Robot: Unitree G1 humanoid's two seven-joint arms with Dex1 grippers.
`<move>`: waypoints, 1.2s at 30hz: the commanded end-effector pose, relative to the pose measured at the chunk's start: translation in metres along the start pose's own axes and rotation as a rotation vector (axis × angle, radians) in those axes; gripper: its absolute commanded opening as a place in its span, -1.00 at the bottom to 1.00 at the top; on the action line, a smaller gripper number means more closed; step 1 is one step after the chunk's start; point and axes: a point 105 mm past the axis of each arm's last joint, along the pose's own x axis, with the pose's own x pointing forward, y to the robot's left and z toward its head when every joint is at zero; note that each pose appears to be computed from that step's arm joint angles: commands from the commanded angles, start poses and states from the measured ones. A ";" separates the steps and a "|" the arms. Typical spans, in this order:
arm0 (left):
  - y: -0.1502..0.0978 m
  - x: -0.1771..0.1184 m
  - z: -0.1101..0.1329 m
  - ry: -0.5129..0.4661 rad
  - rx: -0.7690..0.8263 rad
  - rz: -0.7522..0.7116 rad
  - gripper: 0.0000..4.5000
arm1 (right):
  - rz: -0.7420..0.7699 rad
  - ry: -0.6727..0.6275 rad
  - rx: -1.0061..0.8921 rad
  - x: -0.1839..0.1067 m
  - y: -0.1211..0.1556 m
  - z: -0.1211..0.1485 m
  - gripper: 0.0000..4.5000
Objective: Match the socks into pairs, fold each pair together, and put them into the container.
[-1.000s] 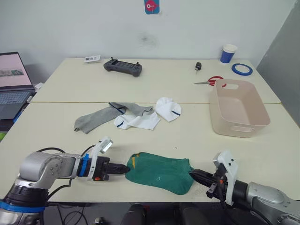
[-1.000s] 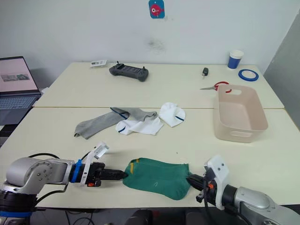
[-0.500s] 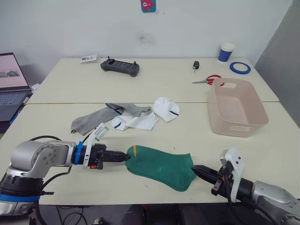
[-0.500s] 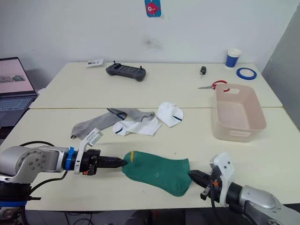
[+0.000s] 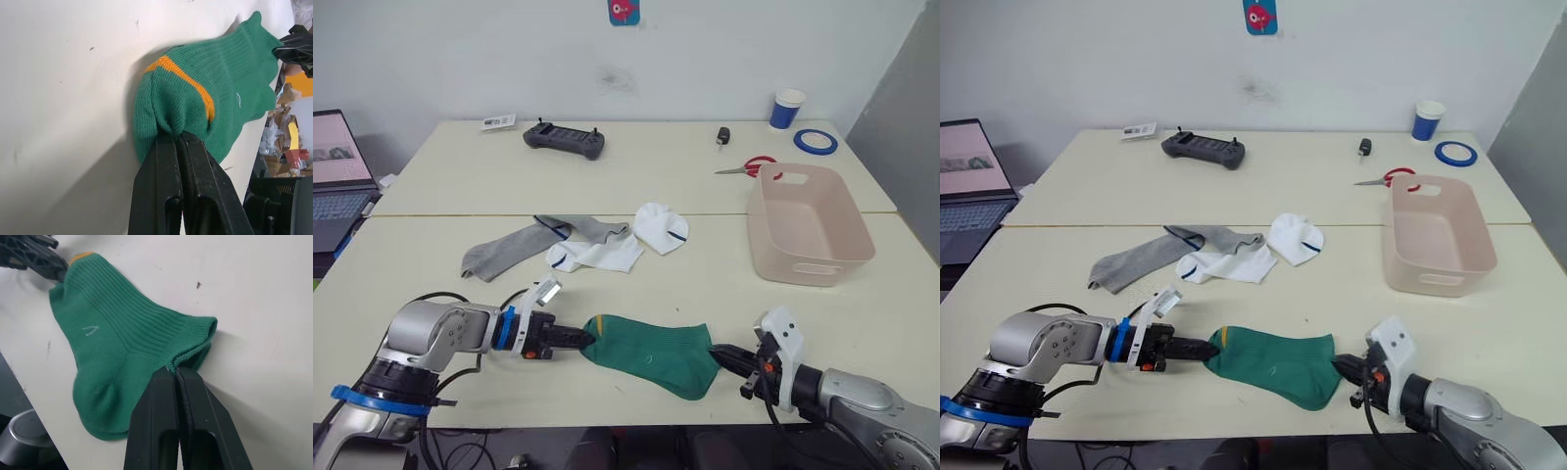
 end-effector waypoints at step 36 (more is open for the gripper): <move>-0.062 0.026 0.016 -0.112 0.633 -0.085 -0.98 | 0.149 -0.159 -0.365 0.043 0.039 0.042 -0.65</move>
